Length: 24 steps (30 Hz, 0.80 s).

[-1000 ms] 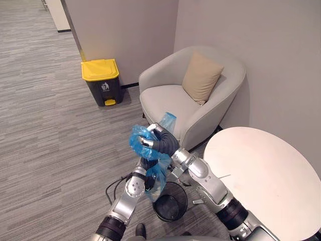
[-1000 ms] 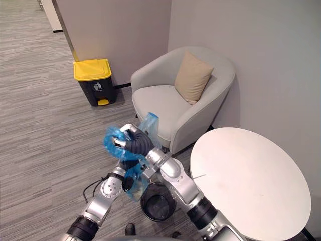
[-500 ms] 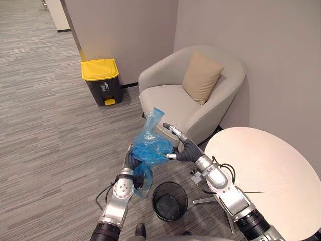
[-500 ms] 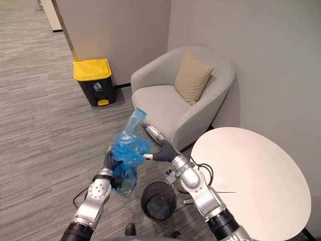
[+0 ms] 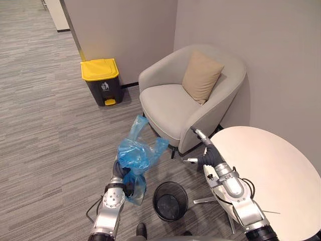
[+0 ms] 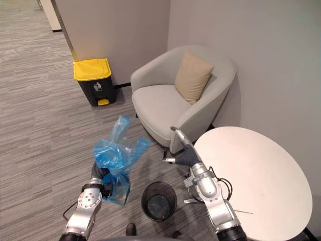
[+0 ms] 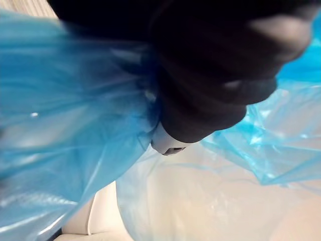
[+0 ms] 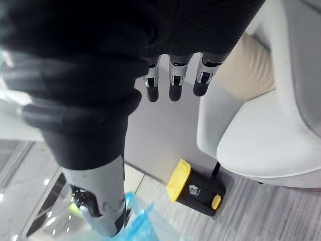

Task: Gather rubbish on tea table into small bin, then transfer packed bag to large trash can.

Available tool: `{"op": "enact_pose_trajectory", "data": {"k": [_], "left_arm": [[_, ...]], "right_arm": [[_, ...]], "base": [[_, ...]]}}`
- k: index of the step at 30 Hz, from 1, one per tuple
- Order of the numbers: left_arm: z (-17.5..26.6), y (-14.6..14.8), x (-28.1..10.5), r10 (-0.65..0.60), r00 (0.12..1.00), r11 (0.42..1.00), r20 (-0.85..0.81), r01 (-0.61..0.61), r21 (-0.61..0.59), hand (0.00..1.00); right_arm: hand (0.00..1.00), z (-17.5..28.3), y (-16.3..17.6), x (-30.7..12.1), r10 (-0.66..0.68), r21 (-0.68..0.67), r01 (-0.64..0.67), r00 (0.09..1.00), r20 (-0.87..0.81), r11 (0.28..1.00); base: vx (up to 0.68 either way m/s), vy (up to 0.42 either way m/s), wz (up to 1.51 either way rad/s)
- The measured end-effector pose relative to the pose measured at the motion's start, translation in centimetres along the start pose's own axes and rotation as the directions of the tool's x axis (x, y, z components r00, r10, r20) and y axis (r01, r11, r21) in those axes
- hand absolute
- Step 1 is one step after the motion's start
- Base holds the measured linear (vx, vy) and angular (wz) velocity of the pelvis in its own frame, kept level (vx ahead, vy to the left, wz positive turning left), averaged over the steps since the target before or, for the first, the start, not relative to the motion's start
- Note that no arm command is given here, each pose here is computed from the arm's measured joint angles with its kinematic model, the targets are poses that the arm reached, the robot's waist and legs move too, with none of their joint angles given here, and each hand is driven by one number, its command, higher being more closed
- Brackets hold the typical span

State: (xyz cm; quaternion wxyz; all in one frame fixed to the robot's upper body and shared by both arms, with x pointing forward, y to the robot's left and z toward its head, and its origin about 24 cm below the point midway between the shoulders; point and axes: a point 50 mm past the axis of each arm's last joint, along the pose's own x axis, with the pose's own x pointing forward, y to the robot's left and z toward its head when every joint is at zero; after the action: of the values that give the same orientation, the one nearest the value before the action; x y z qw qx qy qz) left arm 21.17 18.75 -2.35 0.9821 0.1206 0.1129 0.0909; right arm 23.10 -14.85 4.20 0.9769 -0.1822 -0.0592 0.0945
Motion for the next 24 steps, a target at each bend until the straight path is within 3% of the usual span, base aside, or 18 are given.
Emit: {"op": "enact_pose_trajectory", "data": {"k": [7,24], "left_arm": [[-2.9,0.9,-1.2,0.019,0.991,0.999,-0.13,-0.025,-0.039,1.0],[-6.8,1.1,-3.1,-0.007,0.952,0.999,-0.305,-0.005,-0.04,1.0]], "right_arm": [[0.0,-6.3,-0.9,-3.0,-0.148,0.244,0.234,0.934,-0.325,0.941],[0.0,-11.1,1.8,-6.3,-0.076,0.317,0.309,0.813,-0.577,0.897]], "base": [[0.02,0.001,0.0],[0.03,0.0,0.04]]}}
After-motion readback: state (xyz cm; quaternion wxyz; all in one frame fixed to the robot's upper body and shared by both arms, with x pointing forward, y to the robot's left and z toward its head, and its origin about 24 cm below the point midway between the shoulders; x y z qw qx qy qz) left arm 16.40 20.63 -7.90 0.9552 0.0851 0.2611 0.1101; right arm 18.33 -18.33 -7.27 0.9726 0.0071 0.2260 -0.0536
